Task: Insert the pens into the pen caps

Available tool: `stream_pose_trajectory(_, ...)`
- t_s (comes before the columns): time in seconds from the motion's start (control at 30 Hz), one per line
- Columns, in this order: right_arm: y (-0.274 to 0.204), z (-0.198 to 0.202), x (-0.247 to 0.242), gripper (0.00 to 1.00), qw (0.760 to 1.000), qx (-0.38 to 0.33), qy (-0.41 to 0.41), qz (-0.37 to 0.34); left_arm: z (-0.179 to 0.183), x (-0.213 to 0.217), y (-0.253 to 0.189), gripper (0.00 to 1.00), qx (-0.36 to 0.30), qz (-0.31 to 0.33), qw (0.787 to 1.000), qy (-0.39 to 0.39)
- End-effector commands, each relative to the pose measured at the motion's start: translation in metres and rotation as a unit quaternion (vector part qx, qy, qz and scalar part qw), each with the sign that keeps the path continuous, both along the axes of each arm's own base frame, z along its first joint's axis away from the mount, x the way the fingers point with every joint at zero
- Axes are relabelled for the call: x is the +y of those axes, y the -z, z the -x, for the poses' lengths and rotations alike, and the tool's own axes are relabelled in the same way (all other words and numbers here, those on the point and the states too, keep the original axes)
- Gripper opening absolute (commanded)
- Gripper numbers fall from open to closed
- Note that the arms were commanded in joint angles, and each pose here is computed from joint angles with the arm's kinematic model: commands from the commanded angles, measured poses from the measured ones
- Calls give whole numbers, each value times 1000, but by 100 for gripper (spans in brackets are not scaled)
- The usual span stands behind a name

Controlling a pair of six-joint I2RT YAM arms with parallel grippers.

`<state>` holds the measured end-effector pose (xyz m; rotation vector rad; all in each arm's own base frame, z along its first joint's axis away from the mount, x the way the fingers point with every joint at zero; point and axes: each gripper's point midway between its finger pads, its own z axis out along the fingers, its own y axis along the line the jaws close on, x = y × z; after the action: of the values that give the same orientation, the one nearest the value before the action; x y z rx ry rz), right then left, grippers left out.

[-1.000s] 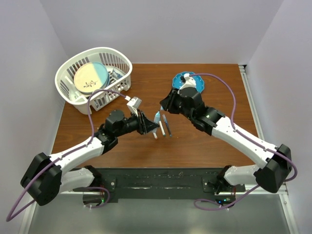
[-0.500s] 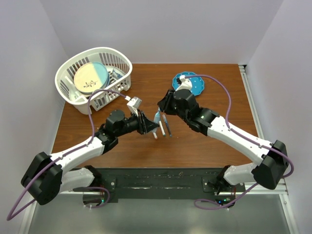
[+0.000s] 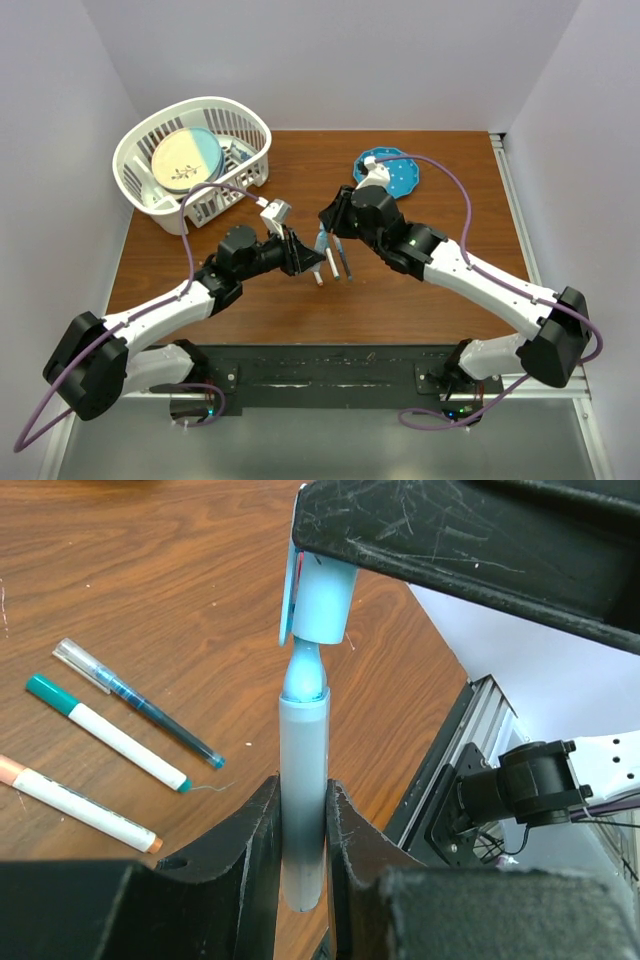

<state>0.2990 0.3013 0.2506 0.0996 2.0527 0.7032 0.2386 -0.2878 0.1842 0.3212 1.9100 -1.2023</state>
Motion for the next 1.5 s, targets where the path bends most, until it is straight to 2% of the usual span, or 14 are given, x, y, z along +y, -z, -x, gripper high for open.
stream_pose_trajectory(0.0,10,10,-1,0,1000,19,2,7,-13,1,-32,0,-64,17,998,-16)
stream_pose_trajectory(0.13,18,18,-5,0,999,28,3,19,-15,3,-34,0,-75,14,997,-24)
stream_pose_trajectory(0.33,18,13,-10,0,999,6,6,37,-13,5,-41,0,-89,20,996,-22)
stream_pose_trajectory(0.47,15,16,-3,0,1000,5,-8,20,-12,6,-44,0,-96,21,995,-23)
stream_pose_trajectory(0.67,29,46,19,0,997,61,-53,-18,-20,10,-38,0,-111,13,993,-43)
stream_pose_trajectory(1.07,85,99,29,0,986,123,-108,30,-42,17,-42,0,-149,-12,985,-85)
stream_pose_trajectory(1.3,109,135,47,0,980,134,-140,55,-48,16,-52,0,-157,4,984,-86)
stream_pose_trajectory(1.47,121,156,55,0,978,135,-147,59,-58,32,-64,0,-153,33,983,-96)
